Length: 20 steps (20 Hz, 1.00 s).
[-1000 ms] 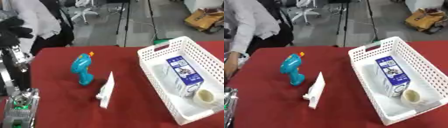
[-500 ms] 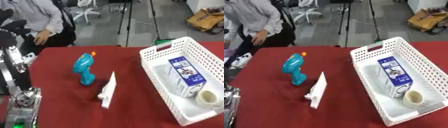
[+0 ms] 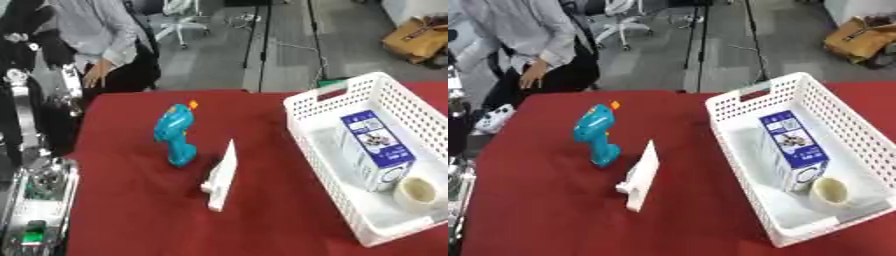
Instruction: Pick up objects on the table and place them in the box.
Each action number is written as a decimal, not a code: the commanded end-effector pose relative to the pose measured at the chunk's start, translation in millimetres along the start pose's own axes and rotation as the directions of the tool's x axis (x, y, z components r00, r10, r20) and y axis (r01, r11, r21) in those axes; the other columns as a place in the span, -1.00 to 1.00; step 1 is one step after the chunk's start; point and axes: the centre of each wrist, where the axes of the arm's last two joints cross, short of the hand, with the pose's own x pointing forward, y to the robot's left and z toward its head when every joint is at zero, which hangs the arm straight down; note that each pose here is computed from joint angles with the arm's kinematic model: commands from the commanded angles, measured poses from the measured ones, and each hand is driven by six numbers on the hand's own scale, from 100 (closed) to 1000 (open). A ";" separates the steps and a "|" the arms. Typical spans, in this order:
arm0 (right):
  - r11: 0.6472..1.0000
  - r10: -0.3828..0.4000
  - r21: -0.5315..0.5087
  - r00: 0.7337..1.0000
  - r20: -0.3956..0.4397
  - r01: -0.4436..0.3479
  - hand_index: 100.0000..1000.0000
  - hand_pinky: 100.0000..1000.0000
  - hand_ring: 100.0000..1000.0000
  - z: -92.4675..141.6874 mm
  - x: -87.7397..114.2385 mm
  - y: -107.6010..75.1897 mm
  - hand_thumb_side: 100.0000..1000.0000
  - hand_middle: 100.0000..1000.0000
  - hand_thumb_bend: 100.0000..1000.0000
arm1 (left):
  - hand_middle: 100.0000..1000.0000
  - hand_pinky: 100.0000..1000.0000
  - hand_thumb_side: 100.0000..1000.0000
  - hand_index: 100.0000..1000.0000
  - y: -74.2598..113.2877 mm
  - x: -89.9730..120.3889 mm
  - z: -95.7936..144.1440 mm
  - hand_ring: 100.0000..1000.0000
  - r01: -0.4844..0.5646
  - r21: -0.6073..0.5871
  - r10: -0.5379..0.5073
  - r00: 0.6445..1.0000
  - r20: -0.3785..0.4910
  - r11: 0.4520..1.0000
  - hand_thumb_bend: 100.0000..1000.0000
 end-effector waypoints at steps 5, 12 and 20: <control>1.000 0.024 0.002 1.000 0.018 -0.024 0.46 0.38 0.32 -3.5 0.9 -2.2 0.44 0.23 -1.00 | 0.87 0.64 0.47 1.00 4.5 14.4 -23.7 0.78 0.192 -0.315 -0.173 0.981 0.087 0.929 -1.00; 0.999 0.035 0.009 0.999 -0.006 -0.035 0.45 0.39 0.32 0.7 2.1 -2.0 0.41 0.22 -1.00 | 0.96 0.70 0.55 1.00 -13.3 41.9 -42.6 0.94 0.256 -0.780 -0.256 0.958 0.127 0.570 -1.00; 0.999 0.032 0.009 0.999 -0.020 -0.031 0.43 0.40 0.32 2.9 4.1 -0.5 0.40 0.20 -1.00 | 0.67 0.42 0.79 0.95 -34.6 67.6 -42.9 0.66 0.328 -0.880 -0.200 0.941 0.272 0.345 -1.00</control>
